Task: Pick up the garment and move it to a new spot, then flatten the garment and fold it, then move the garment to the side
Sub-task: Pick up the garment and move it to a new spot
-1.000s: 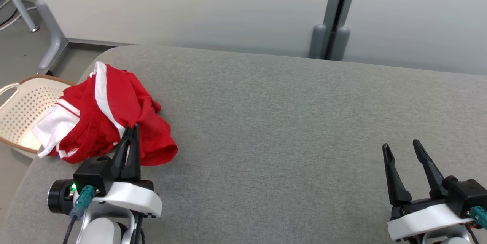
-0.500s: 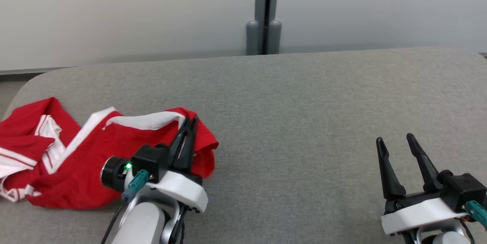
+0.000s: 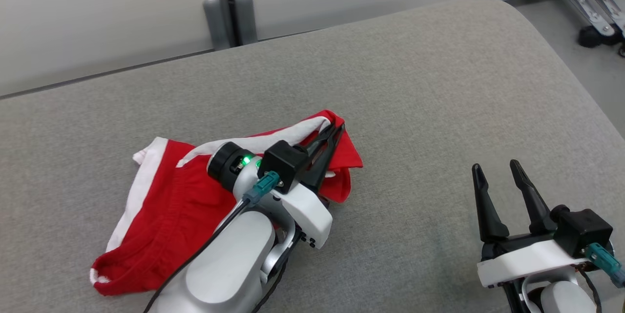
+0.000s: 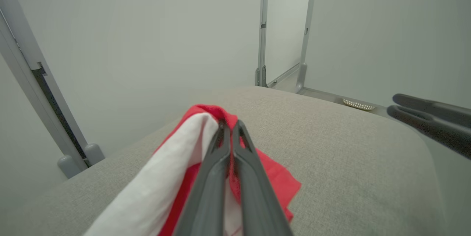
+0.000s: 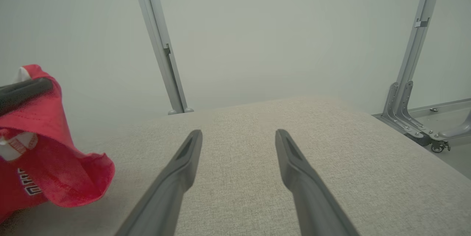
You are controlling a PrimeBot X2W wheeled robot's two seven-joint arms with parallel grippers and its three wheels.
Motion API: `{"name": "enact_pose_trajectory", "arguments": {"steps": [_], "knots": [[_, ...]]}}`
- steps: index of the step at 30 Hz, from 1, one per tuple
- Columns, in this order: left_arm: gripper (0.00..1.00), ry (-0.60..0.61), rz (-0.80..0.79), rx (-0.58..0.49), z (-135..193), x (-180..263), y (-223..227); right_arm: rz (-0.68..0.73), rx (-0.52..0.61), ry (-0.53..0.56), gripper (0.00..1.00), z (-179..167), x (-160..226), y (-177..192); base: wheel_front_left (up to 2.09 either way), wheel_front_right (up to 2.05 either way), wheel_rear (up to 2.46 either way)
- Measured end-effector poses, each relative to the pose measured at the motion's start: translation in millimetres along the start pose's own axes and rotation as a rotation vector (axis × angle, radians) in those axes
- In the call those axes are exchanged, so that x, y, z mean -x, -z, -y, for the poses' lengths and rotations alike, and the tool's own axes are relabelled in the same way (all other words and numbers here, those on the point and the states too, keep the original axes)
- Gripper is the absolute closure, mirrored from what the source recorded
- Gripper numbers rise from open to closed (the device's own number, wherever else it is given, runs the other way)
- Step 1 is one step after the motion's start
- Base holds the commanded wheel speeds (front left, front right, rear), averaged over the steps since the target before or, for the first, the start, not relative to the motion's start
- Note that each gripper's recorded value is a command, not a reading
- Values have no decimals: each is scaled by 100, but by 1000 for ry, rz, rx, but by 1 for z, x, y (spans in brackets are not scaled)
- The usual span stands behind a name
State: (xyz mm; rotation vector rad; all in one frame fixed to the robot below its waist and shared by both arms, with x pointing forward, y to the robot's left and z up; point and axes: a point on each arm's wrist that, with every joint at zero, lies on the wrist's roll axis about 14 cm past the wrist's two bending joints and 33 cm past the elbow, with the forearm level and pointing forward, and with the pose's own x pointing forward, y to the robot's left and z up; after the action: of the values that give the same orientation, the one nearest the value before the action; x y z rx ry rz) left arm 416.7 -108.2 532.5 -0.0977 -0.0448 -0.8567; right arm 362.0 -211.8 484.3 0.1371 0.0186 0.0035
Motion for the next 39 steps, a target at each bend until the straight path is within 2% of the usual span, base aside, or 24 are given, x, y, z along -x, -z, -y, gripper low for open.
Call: {"name": "enact_pose_trajectory", "arguments": {"steps": [5, 6, 7, 10, 15, 22, 30, 36, 39], "knots": [[100, 95, -161, 45, 27, -7, 53, -30, -7, 64, 0, 18, 6, 11, 0, 0, 0], [34, 103, -183, 51, 30, -6, 61, -37, -7, 71, 0, 20, 7, 13, 0, 0, 0], [0, 108, -199, 49, 31, -5, 67, -41, -7, 78, 0, 22, 7, 15, 0, 0, 0], [0, 109, -206, 53, 33, -1, 73, -49, -9, 76, 0, 22, 5, 19, 0, 0, 0], [0, 18, -163, 78, 14, 6, 63, -39, -7, 35, 0, 12, -6, 18, 0, 0, 0], [0, -254, -29, 43, -57, 31, 22, -22, 10, -50, 0, -10, -23, 14, 0, 0, 0], [0, -602, 70, -9, -135, 113, -9, -26, 21, -155, 0, -43, -35, 14, 0, 0, 0], [0, -778, 50, -61, -166, 175, -8, -21, 27, -204, 0, -58, -37, 10, 0, 0, 0], [0, -818, 36, -67, -170, 197, -5, -19, 30, -217, 0, -63, -35, 8, 0, 0, 0]]}}
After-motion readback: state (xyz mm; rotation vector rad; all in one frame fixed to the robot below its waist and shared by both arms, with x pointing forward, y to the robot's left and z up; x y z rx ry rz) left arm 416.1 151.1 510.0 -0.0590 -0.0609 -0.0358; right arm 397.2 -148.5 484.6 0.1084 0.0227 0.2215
